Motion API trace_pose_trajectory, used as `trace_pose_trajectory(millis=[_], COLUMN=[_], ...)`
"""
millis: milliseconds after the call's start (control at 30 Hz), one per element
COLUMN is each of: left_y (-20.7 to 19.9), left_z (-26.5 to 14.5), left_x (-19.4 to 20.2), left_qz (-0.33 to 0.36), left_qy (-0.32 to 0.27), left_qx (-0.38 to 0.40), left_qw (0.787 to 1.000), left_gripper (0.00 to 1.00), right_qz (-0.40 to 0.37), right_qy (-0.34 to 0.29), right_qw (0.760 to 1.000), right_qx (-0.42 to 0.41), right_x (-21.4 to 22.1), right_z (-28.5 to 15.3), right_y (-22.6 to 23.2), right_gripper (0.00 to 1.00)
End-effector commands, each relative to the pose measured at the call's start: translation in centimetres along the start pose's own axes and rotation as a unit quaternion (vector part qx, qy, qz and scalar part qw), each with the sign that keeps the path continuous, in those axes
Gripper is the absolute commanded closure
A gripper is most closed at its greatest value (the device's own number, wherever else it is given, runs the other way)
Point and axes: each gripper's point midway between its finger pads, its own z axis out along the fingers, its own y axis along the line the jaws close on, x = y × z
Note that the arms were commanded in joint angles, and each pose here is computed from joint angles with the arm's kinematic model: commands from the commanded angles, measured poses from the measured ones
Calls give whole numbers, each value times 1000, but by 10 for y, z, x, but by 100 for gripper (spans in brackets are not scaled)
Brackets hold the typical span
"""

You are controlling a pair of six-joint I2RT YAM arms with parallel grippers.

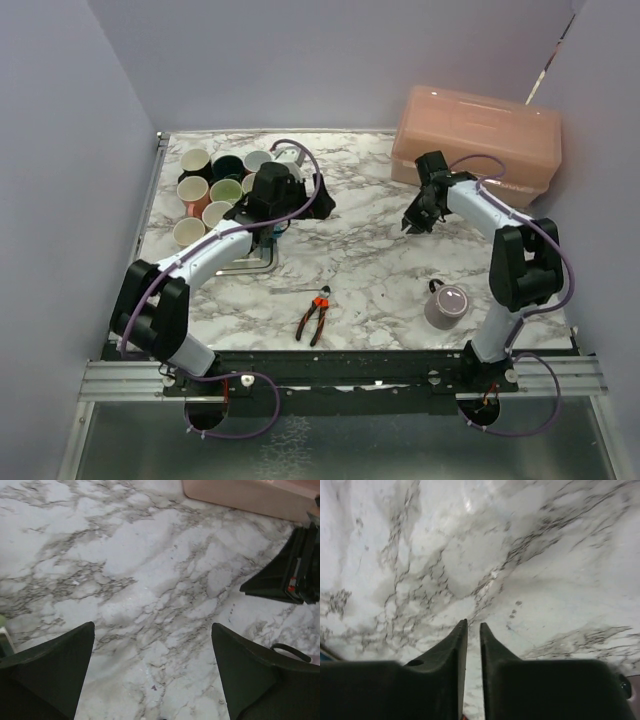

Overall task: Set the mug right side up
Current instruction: Move the cup to the center of the board.

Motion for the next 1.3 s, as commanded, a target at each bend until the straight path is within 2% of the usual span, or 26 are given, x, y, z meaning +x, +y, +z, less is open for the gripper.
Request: trace_pose_trajectory(millis=[0,200,300,433,533,733,833,967,1100,1267], left_y=[-49,-71,-79,-88,-95,-99,-96,-91,-77,-75], left_z=[11,27,32,35,33,30,28,27,29,40], left_x=[21,37,43,49,55,65,69,77,88,96], left_qz=[20,44,57,63,62,37,27,8,-31,-67], left_qy=[37,59,68,77,85,102,114,133,176,228], left_qx=[62,88,99,111,121,120,109,93,28,11], left_qw=[997,993,991,989,987,987,987,987,983,971], left_gripper=[1,1,1,1,1,1,1,1,1,1], right_qz=[-20,30,49,105,159,271,313,333,344,304], right_qy=[-80,-77,-57,-5,57,170,189,191,194,205], right_qw=[990,979,973,965,963,942,929,922,919,930], right_qx=[113,185,217,239,210,103,65,41,8,-11], right_x=[-39,-31,-9,32,63,106,107,99,99,118], right_z=[-19,-56,-72,-77,-73,-71,-73,-74,-65,-52], right_y=[-58,-145,-173,-201,-203,-160,-139,-121,-97,-49], right_gripper=[74,27,17,14,14,12,12,12,13,17])
